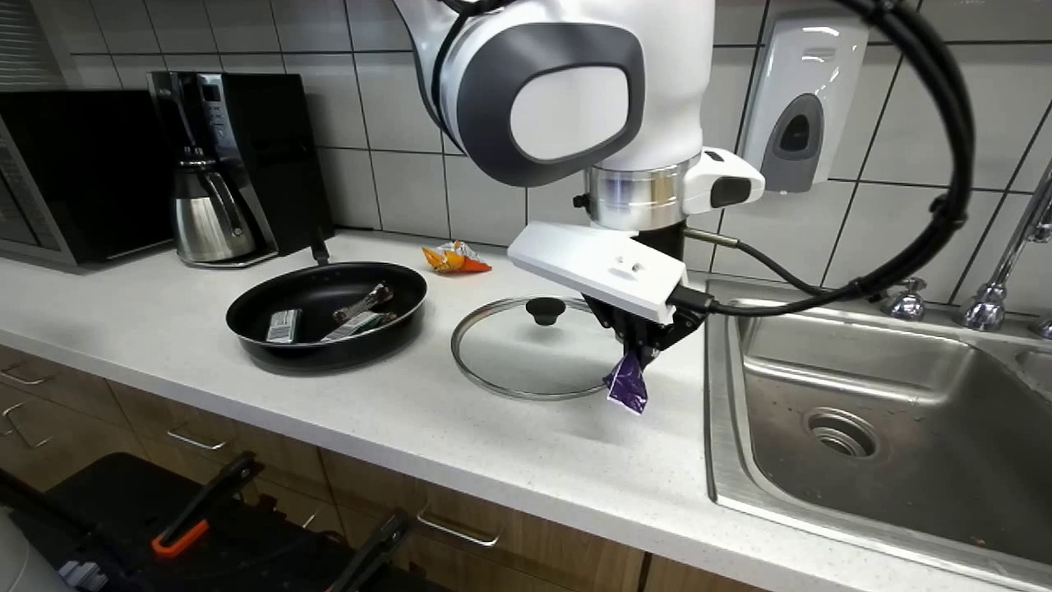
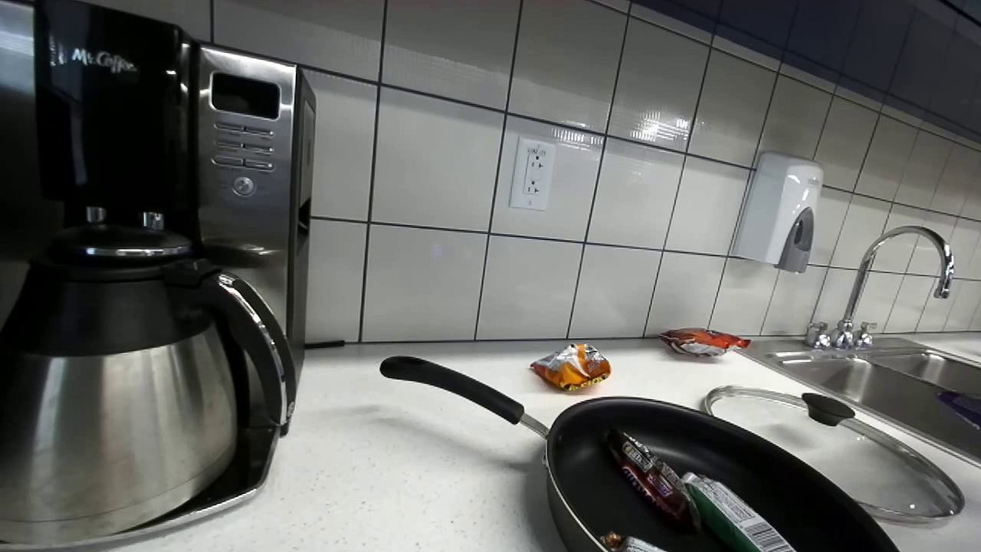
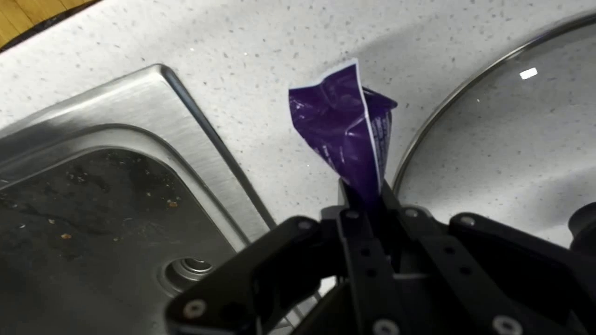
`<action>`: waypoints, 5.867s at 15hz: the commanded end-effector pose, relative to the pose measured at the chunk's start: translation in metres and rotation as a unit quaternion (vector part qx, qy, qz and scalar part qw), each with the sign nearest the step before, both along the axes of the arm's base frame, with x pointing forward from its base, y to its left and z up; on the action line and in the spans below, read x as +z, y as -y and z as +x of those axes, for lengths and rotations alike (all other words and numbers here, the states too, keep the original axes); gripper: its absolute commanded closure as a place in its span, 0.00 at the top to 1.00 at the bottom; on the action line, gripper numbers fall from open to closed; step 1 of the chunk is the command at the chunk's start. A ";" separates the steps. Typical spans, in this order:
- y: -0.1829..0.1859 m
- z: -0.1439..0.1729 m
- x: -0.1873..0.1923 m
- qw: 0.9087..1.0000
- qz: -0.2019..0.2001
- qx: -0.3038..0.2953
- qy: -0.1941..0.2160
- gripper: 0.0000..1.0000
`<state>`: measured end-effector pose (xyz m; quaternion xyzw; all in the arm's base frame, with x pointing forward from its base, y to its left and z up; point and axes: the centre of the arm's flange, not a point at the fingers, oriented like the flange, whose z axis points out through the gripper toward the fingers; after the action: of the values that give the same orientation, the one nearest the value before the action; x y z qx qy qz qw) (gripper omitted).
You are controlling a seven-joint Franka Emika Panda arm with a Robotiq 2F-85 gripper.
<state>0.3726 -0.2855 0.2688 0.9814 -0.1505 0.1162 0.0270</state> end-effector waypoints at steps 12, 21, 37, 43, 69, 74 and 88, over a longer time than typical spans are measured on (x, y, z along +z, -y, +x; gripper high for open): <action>-0.144 0.075 0.019 0.985 0.005 0.169 0.021 0.03; -0.277 0.110 0.016 0.955 -0.005 0.297 0.023 0.03; -0.436 0.131 -0.046 0.919 0.023 0.391 0.037 0.03; -0.451 0.119 -0.040 0.905 0.025 0.423 0.029 0.16; -0.349 0.122 0.028 0.932 0.000 0.360 0.049 1.00; -0.287 0.121 0.056 0.955 -0.016 0.289 0.064 1.00; -0.204 0.117 0.053 0.974 -0.024 0.219 0.045 1.00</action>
<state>0.4895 -0.0815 0.3217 0.9834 0.0700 0.1666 0.0172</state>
